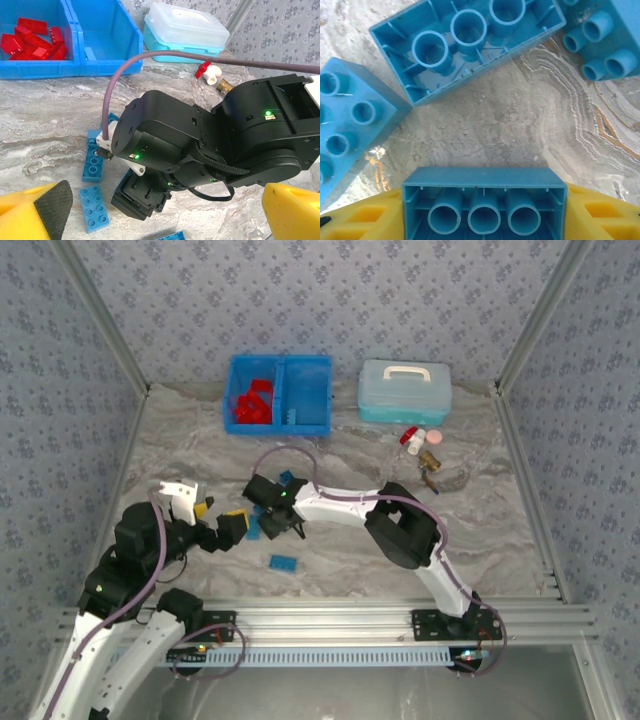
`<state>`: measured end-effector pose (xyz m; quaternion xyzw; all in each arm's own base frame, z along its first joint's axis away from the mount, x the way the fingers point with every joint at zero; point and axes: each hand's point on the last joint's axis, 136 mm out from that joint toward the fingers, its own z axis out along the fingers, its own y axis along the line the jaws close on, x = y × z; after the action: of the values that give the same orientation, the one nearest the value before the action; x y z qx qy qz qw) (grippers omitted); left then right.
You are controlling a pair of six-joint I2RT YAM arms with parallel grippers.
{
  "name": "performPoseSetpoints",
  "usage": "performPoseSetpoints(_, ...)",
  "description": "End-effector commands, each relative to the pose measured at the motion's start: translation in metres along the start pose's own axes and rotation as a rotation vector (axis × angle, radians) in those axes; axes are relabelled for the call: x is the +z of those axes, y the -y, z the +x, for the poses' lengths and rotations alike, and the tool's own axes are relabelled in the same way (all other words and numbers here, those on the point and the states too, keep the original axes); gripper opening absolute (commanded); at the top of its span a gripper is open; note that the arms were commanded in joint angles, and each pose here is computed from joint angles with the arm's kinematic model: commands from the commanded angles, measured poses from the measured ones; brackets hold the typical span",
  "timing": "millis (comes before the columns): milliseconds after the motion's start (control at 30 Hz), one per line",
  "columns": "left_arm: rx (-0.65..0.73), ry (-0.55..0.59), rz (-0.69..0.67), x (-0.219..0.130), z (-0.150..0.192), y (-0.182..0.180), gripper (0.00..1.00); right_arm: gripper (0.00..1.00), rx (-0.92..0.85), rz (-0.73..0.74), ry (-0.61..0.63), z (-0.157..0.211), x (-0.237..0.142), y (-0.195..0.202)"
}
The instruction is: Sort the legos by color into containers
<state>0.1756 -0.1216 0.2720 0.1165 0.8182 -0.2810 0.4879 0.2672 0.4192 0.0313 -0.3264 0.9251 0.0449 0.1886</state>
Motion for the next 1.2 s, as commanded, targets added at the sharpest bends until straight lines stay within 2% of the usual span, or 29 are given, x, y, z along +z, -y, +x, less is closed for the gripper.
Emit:
performPoseSetpoints(0, 0.009, 0.013, -0.014, -0.001, -0.004, -0.002, 0.99, 0.59, 0.017, 0.028, 0.078, -0.02, -0.041, 0.011)
performPoseSetpoints(267, 0.009, 0.015, -0.011, -0.002, -0.005, -0.002, 0.99, 0.59, 0.113, 0.064, 0.363, -0.103, -0.121, 0.083)
performPoseSetpoints(400, 0.007, 0.017, -0.009, -0.002, -0.005, -0.001, 0.99, 0.59, 0.167, 0.04, 0.491, -0.152, -0.138, 0.126)
performPoseSetpoints(500, 0.006, 0.016, -0.005, -0.001, -0.005, -0.001, 0.99, 0.58, 0.21, 0.061, 0.54, -0.188, -0.137, 0.164)
performPoseSetpoints(633, 0.004, 0.011, -0.008, 0.0, -0.004, -0.002, 0.99, 0.58, 0.238, 0.09, 0.563, -0.229, -0.117, 0.202)
performPoseSetpoints(800, 0.001, 0.004, -0.012, 0.002, -0.003, -0.003, 0.99, 0.58, 0.223, 0.112, 0.615, -0.259, -0.077, 0.223)
performPoseSetpoints(900, -0.003, -0.001, -0.016, 0.003, -0.002, -0.004, 0.99, 0.58, 0.219, 0.165, 0.664, -0.27, -0.062, 0.239)
performPoseSetpoints(967, -0.007, -0.004, -0.018, 0.004, -0.002, -0.004, 0.99, 0.58, 0.209, 0.15, 0.695, -0.276, -0.053, 0.242)
performPoseSetpoints(1167, -0.006, -0.013, -0.028, 0.005, -0.001, -0.006, 0.99, 0.57, 0.225, 0.192, 0.731, -0.282, -0.027, 0.261)
